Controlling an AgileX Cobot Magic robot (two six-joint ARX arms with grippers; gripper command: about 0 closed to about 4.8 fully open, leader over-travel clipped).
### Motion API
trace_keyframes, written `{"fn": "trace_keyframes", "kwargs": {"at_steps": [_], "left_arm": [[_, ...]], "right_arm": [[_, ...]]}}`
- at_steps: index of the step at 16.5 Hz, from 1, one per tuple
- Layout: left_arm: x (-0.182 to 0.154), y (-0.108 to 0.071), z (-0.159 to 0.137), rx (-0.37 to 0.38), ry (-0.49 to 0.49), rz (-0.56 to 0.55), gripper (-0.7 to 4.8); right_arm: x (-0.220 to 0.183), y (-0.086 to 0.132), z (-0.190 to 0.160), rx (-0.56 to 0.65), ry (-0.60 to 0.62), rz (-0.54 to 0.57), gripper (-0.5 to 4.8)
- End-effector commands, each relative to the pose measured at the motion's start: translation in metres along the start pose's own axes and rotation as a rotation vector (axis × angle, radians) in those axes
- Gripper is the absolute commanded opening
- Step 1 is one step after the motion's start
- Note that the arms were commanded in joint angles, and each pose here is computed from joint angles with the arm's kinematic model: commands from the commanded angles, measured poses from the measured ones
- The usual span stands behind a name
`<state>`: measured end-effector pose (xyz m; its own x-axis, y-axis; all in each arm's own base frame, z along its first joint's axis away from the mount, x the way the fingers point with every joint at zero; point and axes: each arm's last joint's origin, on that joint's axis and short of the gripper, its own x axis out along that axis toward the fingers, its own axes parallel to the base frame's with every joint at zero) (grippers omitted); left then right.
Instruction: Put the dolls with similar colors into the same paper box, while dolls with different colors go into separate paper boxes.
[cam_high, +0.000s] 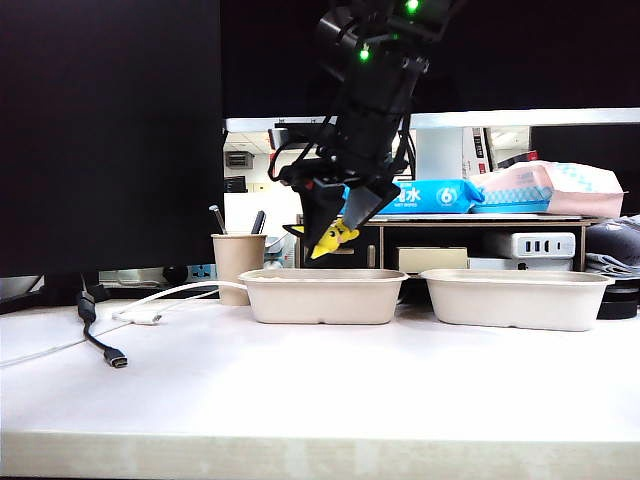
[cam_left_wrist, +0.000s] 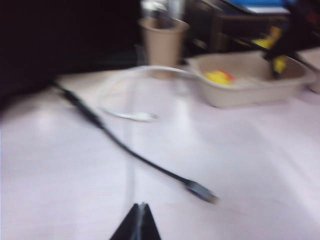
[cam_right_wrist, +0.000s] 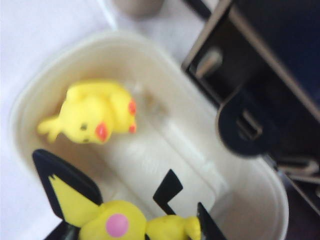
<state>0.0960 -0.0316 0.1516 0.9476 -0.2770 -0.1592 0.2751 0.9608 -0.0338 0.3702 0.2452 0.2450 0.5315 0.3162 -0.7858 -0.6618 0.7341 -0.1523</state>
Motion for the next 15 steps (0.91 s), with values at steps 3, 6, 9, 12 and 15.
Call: {"fn": "trace_keyframes", "kwargs": {"at_steps": [3,6,9,12,15], "left_arm": [[-0.002,0.0028,0.0038,-0.005,-0.046,0.025,-0.05],[-0.002,0.0028,0.0039,-0.005,-0.046,0.025,-0.05],[-0.002,0.0028,0.0039,-0.005,-0.046,0.025,-0.05],[-0.002,0.0028,0.0039,-0.005,-0.046,0.025,-0.05],[-0.002,0.0028,0.0039,-0.005,-0.046,0.025,-0.05]], "right_arm": [[0.0087,-0.0027,0.002,0.005,-0.003,-0.089,1.44],[0.0086,-0.0038,0.0042,0.008,-0.023,-0.117,1.48],[0.0094,-0.0048,0.0062,0.056,-0.046,-0.141,1.55],[0.0095,-0.0048,0.0052,0.056,-0.036,-0.146,2.01],[0.0093,-0.0052,0.0049,0.059,-0.029,-0.166,2.89]]}}
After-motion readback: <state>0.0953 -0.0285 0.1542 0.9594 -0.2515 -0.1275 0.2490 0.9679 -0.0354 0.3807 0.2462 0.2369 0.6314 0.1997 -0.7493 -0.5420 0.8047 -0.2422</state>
